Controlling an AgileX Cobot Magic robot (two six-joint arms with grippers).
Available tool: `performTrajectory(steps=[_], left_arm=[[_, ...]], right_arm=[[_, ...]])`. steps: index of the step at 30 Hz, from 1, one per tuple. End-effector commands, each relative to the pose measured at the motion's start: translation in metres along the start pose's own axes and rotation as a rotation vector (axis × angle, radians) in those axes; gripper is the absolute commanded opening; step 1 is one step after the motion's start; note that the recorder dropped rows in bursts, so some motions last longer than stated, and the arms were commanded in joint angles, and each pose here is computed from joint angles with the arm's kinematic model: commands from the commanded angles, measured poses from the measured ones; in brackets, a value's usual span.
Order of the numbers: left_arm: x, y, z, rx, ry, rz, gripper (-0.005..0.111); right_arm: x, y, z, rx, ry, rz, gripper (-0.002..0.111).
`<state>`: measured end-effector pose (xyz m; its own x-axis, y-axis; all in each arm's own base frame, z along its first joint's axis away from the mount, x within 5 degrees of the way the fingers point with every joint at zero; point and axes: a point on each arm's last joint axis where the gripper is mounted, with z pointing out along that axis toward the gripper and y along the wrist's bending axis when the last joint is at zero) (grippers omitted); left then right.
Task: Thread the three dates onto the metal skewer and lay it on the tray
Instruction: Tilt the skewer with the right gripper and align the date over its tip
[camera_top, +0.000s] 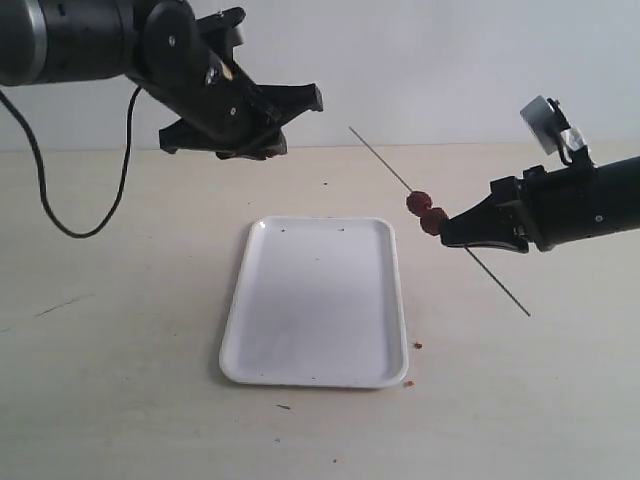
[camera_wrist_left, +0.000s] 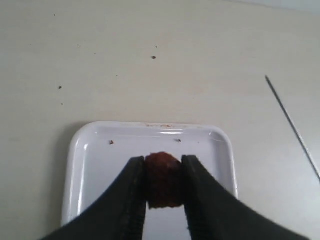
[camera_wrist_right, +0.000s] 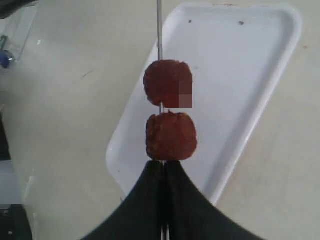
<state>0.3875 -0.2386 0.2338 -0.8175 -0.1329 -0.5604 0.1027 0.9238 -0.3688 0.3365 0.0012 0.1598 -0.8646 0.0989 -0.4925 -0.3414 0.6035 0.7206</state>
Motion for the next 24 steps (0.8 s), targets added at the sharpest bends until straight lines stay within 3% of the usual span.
performTrajectory(steps=[1,9,20,24], left_arm=[[0.013,0.010,0.002,0.105,-0.128,-0.154,0.027],[0.032,0.024,0.012,0.226,-0.298,-0.346,0.027],[0.040,-0.011,0.010,0.438,-0.480,-0.321,0.027],[0.043,-0.009,0.016,0.435,-0.485,-0.353,0.027]], right_arm=[[0.012,0.001,0.002,-0.052,-0.019,0.020,0.000],[0.042,0.000,0.008,-0.075,-0.017,0.086,0.000],[0.060,0.017,0.023,-0.170,0.004,0.066,0.000],[0.060,0.028,0.035,-0.197,-0.004,0.000,0.000]])
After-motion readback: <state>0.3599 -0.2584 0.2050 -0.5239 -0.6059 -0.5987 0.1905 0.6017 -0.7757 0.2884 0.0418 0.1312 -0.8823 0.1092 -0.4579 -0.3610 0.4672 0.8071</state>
